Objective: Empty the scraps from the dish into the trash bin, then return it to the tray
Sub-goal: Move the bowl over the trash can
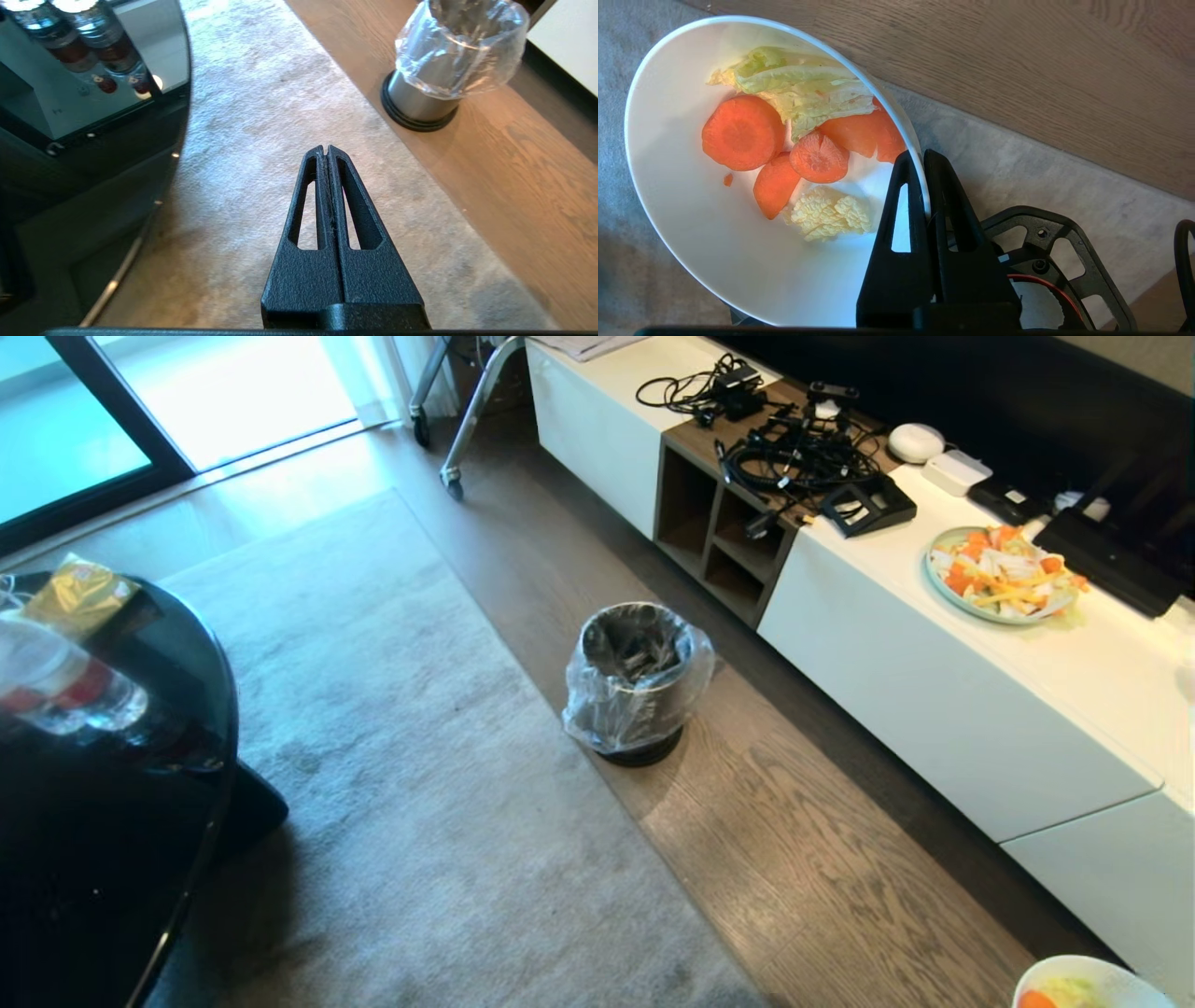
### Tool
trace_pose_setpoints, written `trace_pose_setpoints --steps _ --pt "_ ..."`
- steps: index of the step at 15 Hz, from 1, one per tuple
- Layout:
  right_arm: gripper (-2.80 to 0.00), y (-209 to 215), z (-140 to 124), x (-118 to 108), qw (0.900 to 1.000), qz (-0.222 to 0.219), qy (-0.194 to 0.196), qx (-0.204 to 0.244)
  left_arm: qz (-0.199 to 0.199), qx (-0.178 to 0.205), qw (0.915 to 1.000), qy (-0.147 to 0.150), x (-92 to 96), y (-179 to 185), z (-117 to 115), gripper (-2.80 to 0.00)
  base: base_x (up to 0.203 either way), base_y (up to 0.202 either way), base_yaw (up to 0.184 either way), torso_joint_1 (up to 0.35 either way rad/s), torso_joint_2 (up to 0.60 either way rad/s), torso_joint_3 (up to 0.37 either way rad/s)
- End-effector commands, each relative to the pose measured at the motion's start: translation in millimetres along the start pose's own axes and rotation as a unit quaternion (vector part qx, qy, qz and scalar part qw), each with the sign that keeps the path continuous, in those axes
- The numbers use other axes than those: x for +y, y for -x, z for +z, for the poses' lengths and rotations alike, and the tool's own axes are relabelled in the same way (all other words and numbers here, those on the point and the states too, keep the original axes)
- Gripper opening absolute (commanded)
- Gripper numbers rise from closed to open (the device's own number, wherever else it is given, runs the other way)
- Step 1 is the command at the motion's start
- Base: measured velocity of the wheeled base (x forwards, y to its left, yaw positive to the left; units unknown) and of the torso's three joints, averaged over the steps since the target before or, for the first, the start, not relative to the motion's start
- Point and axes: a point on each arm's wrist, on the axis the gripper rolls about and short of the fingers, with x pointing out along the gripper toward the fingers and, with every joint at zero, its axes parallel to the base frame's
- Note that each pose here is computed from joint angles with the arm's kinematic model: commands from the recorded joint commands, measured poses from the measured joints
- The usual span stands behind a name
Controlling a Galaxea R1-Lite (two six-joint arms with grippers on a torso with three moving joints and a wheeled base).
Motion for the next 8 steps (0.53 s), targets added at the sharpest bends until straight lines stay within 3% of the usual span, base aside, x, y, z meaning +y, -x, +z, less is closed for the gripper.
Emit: trace_pose_setpoints --steps 1,8 --pt "-2.80 -0.1 -0.3 -0.2 1.000 -0.001 -0.001 0.001 0.000 0.000 1.0000 0.001 0.0 0.0 0.0 -2.80 0.000 -0.147 -0.001 0.002 0.00 0.006" --pt "-2.80 0.1 0.0 0.0 1.000 0.000 -0.001 0.000 0.000 0.000 1.0000 0.001 0.0 0.0 0.0 -2.80 0.000 -0.013 -0.001 0.001 0.00 0.000"
